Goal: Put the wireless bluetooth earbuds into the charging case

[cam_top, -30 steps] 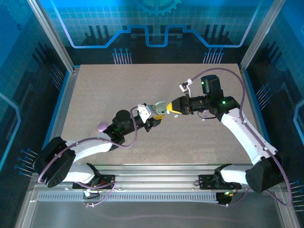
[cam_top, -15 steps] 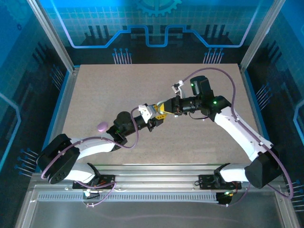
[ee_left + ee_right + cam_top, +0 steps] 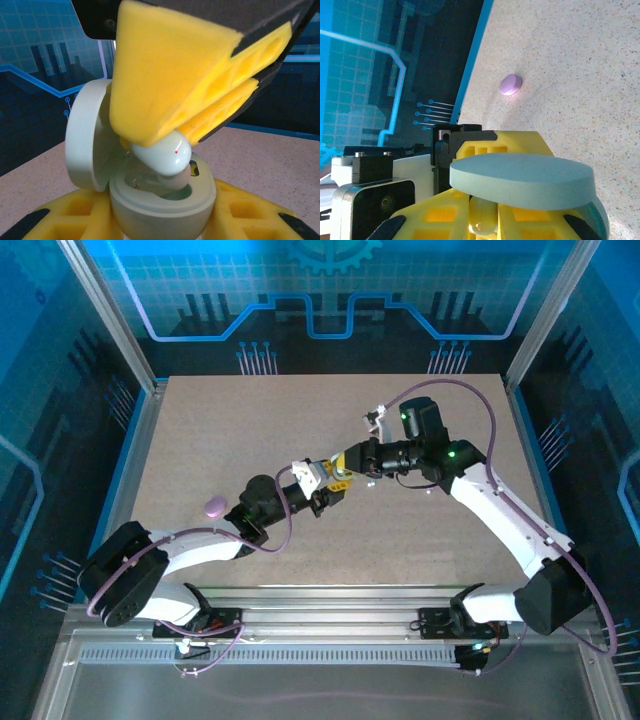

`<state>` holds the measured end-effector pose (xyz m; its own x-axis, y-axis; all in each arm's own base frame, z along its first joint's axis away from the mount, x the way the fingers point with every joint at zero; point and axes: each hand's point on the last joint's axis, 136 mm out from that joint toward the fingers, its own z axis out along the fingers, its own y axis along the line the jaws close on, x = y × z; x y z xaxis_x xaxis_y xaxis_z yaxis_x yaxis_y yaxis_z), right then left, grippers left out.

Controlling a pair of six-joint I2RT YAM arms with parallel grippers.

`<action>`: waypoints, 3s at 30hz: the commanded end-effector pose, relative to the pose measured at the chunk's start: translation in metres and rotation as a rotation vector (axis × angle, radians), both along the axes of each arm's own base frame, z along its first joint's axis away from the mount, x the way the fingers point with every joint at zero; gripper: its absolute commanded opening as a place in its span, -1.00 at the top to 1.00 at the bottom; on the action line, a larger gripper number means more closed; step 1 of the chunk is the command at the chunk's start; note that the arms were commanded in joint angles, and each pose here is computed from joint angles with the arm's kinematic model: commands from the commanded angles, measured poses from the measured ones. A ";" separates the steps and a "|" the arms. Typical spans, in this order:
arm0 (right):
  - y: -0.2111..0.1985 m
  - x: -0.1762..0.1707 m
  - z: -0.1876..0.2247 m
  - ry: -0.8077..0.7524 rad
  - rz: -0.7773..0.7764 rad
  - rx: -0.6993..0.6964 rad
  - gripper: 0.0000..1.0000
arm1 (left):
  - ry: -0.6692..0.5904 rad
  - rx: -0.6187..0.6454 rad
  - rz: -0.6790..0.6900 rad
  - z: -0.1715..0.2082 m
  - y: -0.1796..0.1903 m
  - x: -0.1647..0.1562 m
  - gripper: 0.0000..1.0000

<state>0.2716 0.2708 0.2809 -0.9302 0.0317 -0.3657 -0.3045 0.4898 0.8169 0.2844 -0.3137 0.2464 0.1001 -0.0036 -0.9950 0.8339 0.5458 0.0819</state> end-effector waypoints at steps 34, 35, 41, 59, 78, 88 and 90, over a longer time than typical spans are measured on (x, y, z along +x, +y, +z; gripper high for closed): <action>-0.004 -0.003 -0.006 -0.013 -0.022 -0.134 0.39 | -0.065 -0.079 0.015 0.030 0.000 -0.002 0.28; -0.004 -0.003 -0.005 -0.019 -0.022 -0.132 0.36 | -0.062 -0.078 0.015 0.030 0.001 -0.002 0.28; -0.010 -0.006 0.009 -0.071 -0.031 -0.138 0.19 | -0.063 -0.072 0.020 0.027 0.002 -0.002 0.28; -0.068 -0.008 0.059 -0.421 -0.254 -0.161 0.09 | -0.072 -0.049 0.080 0.026 0.018 -0.005 0.29; -0.125 0.066 -0.178 0.290 -0.288 -0.473 0.26 | -0.118 -0.046 0.122 0.050 0.043 -0.023 0.29; -0.110 0.096 -0.227 0.362 -0.231 -0.485 0.40 | -0.120 -0.038 0.133 0.055 0.050 -0.028 0.29; -0.108 0.101 -0.229 0.365 -0.222 -0.484 0.40 | -0.121 -0.037 0.132 0.056 0.051 -0.029 0.29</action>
<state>0.3640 0.1532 0.0484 -0.9826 0.1822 -0.0370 0.1403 0.8572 0.4955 0.2582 -0.2667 0.2999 0.2035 -0.0273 -0.9787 0.7519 0.6446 0.1383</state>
